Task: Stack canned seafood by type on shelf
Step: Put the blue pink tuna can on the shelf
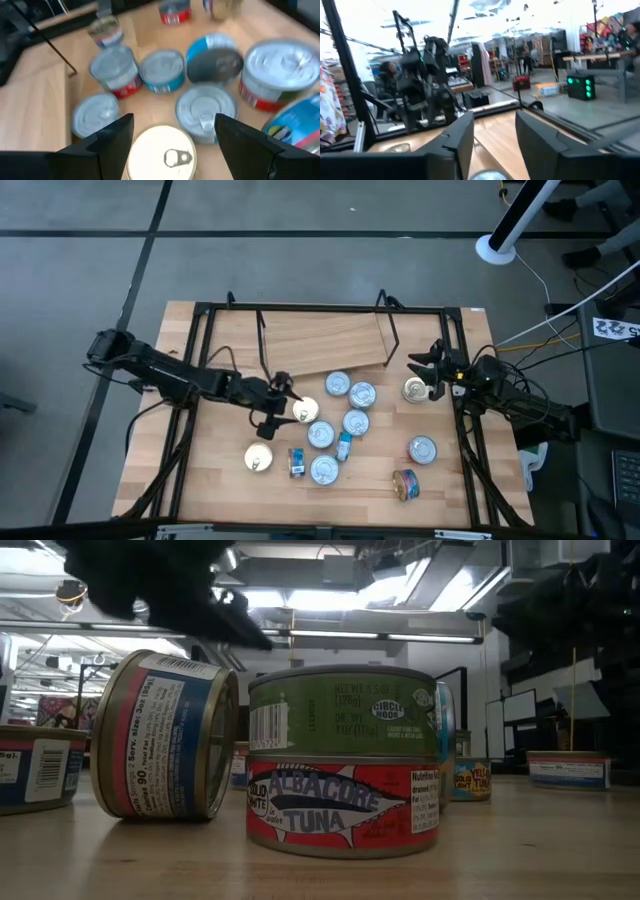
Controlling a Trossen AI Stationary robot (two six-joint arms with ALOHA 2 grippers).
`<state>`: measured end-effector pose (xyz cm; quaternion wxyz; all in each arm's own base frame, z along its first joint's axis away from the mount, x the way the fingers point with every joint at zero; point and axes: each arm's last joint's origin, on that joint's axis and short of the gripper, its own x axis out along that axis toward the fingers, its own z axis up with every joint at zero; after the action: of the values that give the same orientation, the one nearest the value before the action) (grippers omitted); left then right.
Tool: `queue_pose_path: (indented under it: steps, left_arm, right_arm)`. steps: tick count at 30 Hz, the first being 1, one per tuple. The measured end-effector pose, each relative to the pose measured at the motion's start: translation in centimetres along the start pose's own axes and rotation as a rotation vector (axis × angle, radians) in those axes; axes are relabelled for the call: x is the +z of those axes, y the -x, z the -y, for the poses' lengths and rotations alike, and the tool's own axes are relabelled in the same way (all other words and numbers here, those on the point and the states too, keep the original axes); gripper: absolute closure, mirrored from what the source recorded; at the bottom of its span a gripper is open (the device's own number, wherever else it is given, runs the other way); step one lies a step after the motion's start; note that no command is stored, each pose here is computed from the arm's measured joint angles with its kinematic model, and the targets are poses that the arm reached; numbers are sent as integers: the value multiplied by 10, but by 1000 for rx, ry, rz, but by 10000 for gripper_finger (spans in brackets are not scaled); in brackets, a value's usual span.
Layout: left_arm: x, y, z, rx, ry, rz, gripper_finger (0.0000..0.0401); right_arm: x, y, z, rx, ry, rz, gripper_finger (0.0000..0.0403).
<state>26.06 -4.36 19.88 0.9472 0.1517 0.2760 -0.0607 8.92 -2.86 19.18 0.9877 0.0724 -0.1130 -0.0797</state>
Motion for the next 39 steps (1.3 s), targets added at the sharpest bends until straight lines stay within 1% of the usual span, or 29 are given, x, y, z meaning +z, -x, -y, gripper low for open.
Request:
queue_pose_path:
  steps: [3, 8, 10, 17, 20, 23, 28, 33, 36, 39]
  left_arm:
    - [-8, -11, 3, -13, -44, -51, 127]
    - [-17, -22, 8, -32, -81, -108, 127]
    - [-22, -24, 10, -46, -98, -146, 134]
    - [-32, -31, 14, -70, -119, -220, 189]
    - [-34, -34, 15, -74, -139, -231, 210]
    - [-39, -37, 16, -69, -152, -262, 226]
    - [-42, -41, 16, -33, -162, -287, 246]
    - [-43, -42, 16, -19, -165, -293, 266]
    - [-43, -42, 16, -16, -165, -294, 280]
    - [-43, -42, 16, -15, -165, -293, 297]
  right_arm:
    - [2, 0, 0, 5, 3, 17, 239]
    - [3, 0, -1, 8, 6, 30, 235]
    - [4, 0, -1, 9, 7, 34, 235]
    - [7, 0, -2, 15, 12, 61, 235]
    - [11, 0, -3, 39, 25, 99, 235]
    - [12, -3, -3, 52, 31, 108, 235]
    - [19, -13, -3, 56, 59, 50, 235]
    - [30, -31, -3, 71, 128, -29, 235]
    - [35, -45, -2, 99, 163, -88, 235]
    - [36, -61, -1, 153, 194, -154, 235]
